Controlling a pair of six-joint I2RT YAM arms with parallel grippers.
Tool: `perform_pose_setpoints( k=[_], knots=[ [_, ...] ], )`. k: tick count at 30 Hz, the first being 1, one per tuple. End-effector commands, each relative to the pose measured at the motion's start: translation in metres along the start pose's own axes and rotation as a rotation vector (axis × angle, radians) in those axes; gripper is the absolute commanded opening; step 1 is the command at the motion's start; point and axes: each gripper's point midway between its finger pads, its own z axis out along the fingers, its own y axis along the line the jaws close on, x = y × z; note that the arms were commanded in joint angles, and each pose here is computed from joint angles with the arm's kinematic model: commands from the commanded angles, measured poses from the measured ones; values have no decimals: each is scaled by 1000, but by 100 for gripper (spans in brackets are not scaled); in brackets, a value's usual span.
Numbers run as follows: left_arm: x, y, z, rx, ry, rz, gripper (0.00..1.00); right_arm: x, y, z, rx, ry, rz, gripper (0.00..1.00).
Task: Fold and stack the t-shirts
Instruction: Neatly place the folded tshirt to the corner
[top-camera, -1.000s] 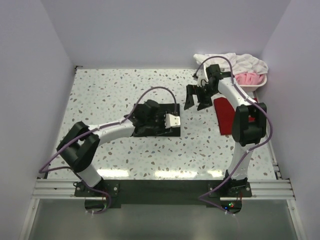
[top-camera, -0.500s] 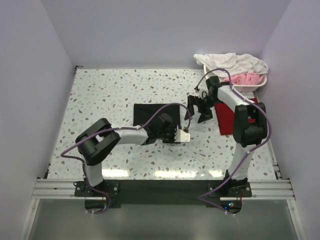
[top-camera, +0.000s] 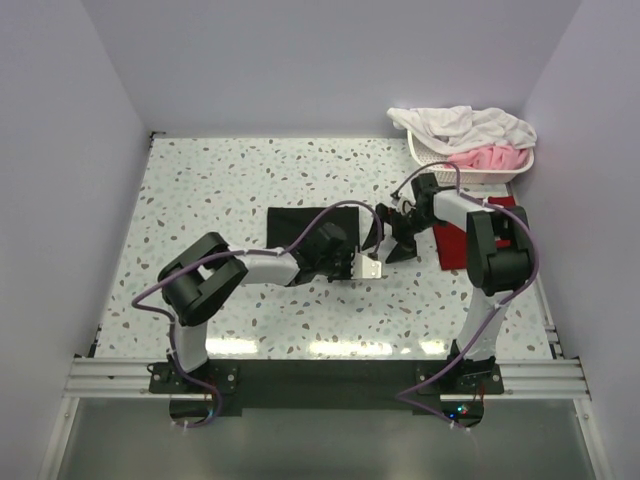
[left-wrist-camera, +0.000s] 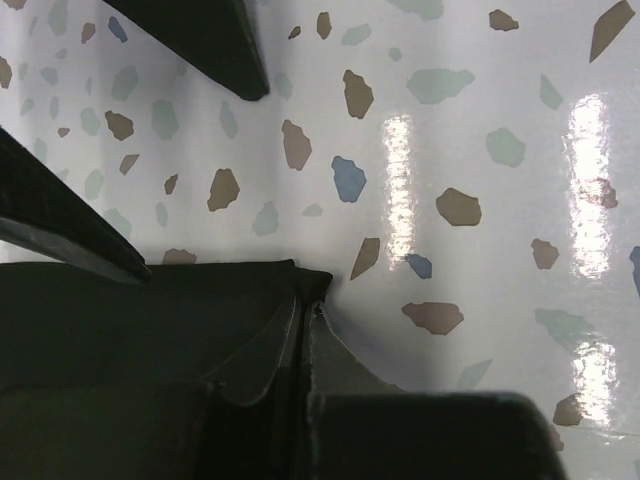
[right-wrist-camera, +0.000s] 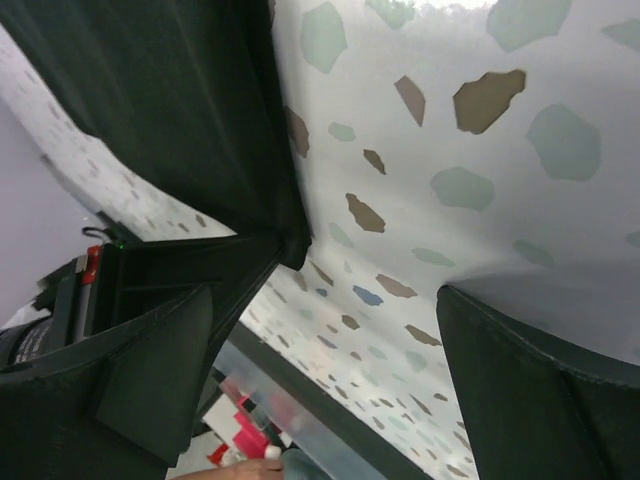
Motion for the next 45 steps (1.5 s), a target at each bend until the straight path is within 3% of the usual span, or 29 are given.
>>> perform_pose_setpoints(
  k=[1,8,16,23,35,38,40,42,43,45],
  knots=[
    [-31,27,-12,-39,-98,-23,1,-19,26,-2,-127,-89,47,98],
    [-48,43,-25,-46,-148,-65,0,-33,29,17,-187,-124,165,94],
    [-63,51,-35,-65,-187,-88,0,-31,21,44,-170,-62,297,93],
    [-66,53,-36,-57,-197,-108,0,-61,25,65,-157,-214,354,82],
    [-72,58,-36,-56,-203,-136,0,-99,-3,86,56,-410,452,54],
    [-71,58,-37,-53,-201,-143,0,-101,-10,86,95,-419,443,40],
    [-70,56,-36,-45,-199,-152,0,-102,-12,85,113,-429,413,21],
    [-72,59,-39,-47,-199,-159,14,-110,-10,79,140,-440,328,3],
    [-69,58,-41,-42,-184,-185,29,-104,-13,74,177,-413,302,0],
    [-66,69,-50,-58,-177,-241,41,-112,-8,58,225,-422,173,0]
  ],
)
